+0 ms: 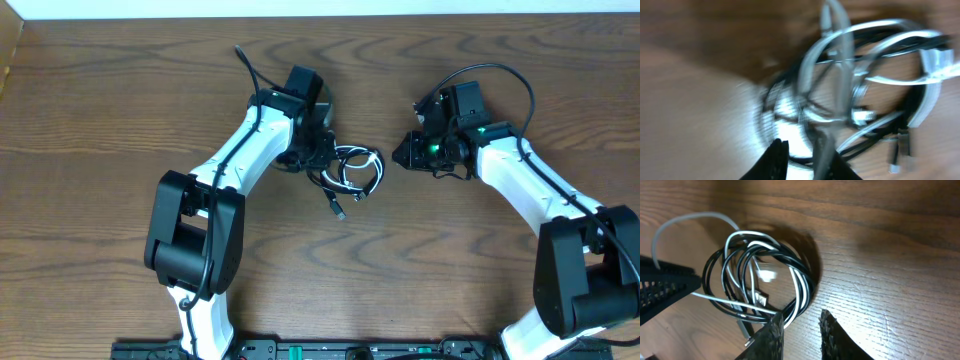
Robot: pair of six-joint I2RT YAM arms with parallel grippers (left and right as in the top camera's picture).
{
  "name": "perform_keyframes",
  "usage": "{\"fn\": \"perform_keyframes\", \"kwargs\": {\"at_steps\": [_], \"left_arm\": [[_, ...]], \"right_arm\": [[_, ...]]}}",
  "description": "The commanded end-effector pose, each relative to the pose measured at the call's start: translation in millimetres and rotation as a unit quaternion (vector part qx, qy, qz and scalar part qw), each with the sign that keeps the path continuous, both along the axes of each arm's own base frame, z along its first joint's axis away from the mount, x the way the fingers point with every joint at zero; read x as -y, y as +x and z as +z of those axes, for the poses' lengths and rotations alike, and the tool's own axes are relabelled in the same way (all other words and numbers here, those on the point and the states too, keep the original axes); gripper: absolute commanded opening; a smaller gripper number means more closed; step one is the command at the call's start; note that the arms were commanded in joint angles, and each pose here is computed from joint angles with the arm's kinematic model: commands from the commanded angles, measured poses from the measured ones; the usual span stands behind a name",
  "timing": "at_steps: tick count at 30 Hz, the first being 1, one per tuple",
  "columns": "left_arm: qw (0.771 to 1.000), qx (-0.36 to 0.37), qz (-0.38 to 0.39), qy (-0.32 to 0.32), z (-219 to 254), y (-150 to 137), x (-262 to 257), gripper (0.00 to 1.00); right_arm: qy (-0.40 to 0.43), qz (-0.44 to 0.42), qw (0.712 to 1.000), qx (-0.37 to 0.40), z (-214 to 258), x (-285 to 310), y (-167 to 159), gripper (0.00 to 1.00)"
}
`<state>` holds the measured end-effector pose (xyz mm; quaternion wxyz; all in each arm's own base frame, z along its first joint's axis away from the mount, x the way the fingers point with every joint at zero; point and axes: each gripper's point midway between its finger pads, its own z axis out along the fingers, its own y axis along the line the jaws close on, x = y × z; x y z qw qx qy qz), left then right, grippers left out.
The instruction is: Untangle cables
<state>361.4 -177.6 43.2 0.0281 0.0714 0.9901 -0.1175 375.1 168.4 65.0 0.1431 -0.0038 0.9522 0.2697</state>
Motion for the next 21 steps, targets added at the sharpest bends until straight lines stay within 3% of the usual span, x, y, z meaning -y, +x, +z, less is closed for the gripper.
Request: {"fn": "perform_keyframes", "kwargs": {"at_steps": [1,4,8,12,15,21], "left_arm": [[0.994,0.017,0.067,0.086,5,6,-34,0.25],[0.994,0.009,0.068,0.090,13,2,-39,0.29],[0.997,0.004,0.058,0.043,38,1,-21,0.33],[0.998,0.034,0.047,0.019,59,4,-7,0.51],[0.998,0.051,0.043,0.009,64,7,7,0.51],[0.996,0.066,0.061,0.004,64,2,39,0.51]], "right_arm": [[-0.012,-0.005,1.000,-0.022,-20,4,-4,0.20],[-0.028,-0.010,0.999,-0.030,-31,9,-4,0.20],[-0.062,-0.025,0.997,-0.031,-43,20,-1,0.20],[-0.092,-0.045,0.994,-0.026,-47,36,5,0.22],[-0.095,-0.059,0.993,-0.029,-48,47,7,0.30],[-0.097,-0.093,0.990,-0.043,-50,76,10,0.37]]}}
